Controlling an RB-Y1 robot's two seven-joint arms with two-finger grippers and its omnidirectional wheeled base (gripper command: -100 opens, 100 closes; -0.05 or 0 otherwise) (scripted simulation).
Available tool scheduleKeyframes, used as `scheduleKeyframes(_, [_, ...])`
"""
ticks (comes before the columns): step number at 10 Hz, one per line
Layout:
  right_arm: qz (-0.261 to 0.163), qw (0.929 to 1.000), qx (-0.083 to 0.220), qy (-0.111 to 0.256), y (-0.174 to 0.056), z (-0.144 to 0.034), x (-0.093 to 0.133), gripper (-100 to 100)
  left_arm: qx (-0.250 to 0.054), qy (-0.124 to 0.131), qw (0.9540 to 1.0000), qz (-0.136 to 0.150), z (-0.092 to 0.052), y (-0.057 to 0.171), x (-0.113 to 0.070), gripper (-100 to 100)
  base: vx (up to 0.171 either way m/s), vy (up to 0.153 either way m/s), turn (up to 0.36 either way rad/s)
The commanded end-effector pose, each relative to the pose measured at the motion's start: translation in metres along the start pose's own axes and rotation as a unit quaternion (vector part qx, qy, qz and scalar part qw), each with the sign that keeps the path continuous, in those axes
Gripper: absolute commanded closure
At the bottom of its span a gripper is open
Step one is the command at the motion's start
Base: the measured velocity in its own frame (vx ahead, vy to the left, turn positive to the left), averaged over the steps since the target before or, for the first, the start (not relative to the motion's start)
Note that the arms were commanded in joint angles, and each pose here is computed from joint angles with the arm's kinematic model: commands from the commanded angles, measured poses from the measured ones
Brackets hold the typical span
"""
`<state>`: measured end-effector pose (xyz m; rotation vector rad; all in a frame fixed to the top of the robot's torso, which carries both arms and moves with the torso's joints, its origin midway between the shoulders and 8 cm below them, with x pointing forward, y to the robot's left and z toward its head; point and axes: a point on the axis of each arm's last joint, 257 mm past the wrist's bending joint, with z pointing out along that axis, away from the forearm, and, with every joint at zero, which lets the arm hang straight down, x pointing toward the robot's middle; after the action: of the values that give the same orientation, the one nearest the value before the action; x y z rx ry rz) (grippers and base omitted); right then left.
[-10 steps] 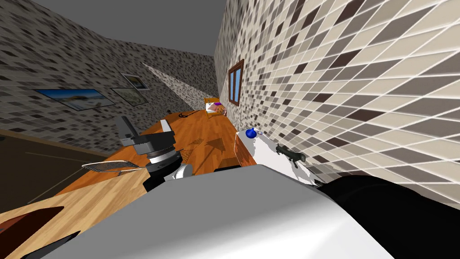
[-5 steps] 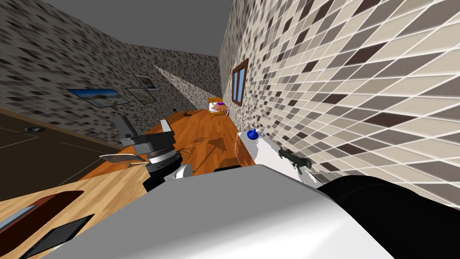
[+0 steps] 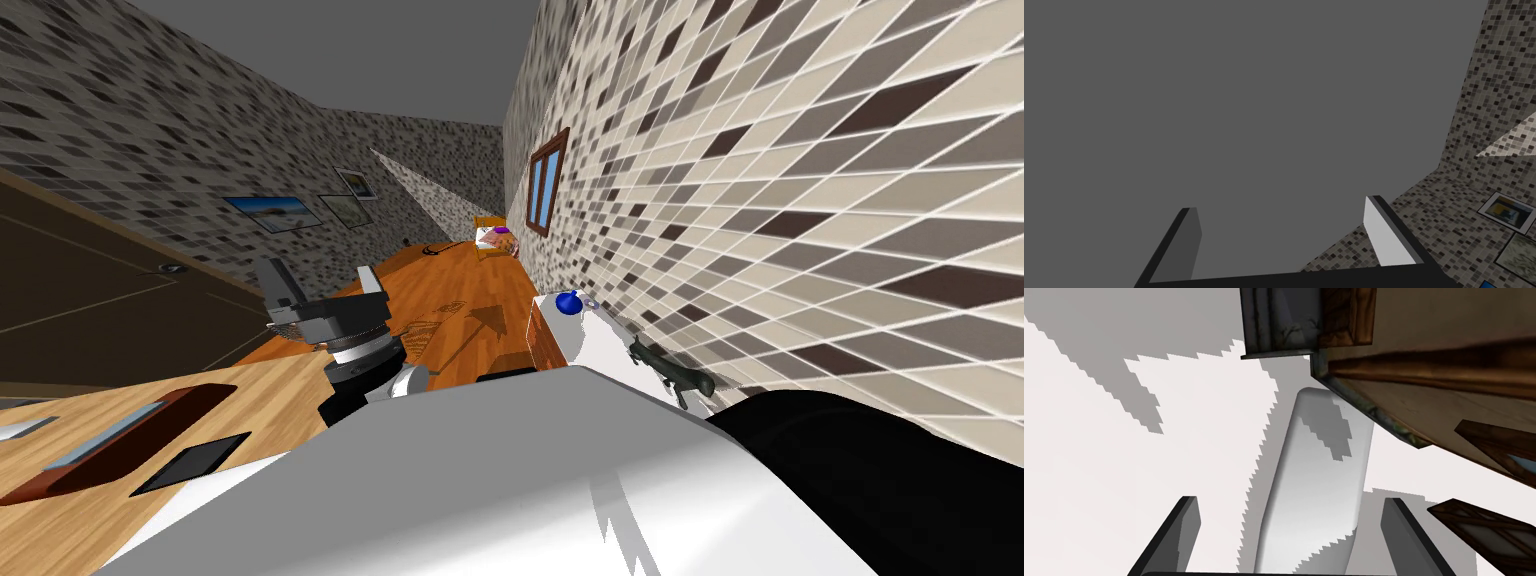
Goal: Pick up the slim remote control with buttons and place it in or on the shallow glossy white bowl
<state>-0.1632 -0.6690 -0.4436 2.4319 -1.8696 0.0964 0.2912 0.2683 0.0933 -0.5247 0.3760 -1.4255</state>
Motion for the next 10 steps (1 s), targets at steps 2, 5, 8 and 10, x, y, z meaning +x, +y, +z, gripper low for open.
scheduleKeyframes(2, [0.076, 0.9964, -0.002, -0.037, 0.022, 0.001, -0.034, -100, 0.000, 0.000, 1.0000, 0.000, 0.000, 0.000, 0.000, 0, -0.012, -0.059, 0.134])
scheduleKeyframes(5, [0.106, 0.9928, 0.001, -0.056, 0.026, 0.005, -0.053, -100, 0.000, 0.000, 1.0000, 0.000, 0.000, 0.000, 0.000, 0, -0.003, -0.014, 0.032])
scheduleKeyframes(8, [0.104, 0.9931, 0.001, -0.055, 0.027, 0.005, -0.053, -100, 0.000, 0.000, 1.0000, 0.000, 0.000, 0.000, 0.000, 0, -0.001, -0.003, 0.017])
scheduleKeyframes(10, [0.101, 0.9933, -0.001, -0.056, 0.025, 0.019, -0.063, -100, 0.000, 0.000, 1.0000, 0.000, 0.000, 0.000, 0.000, 0, 0.010, -0.020, -0.020])
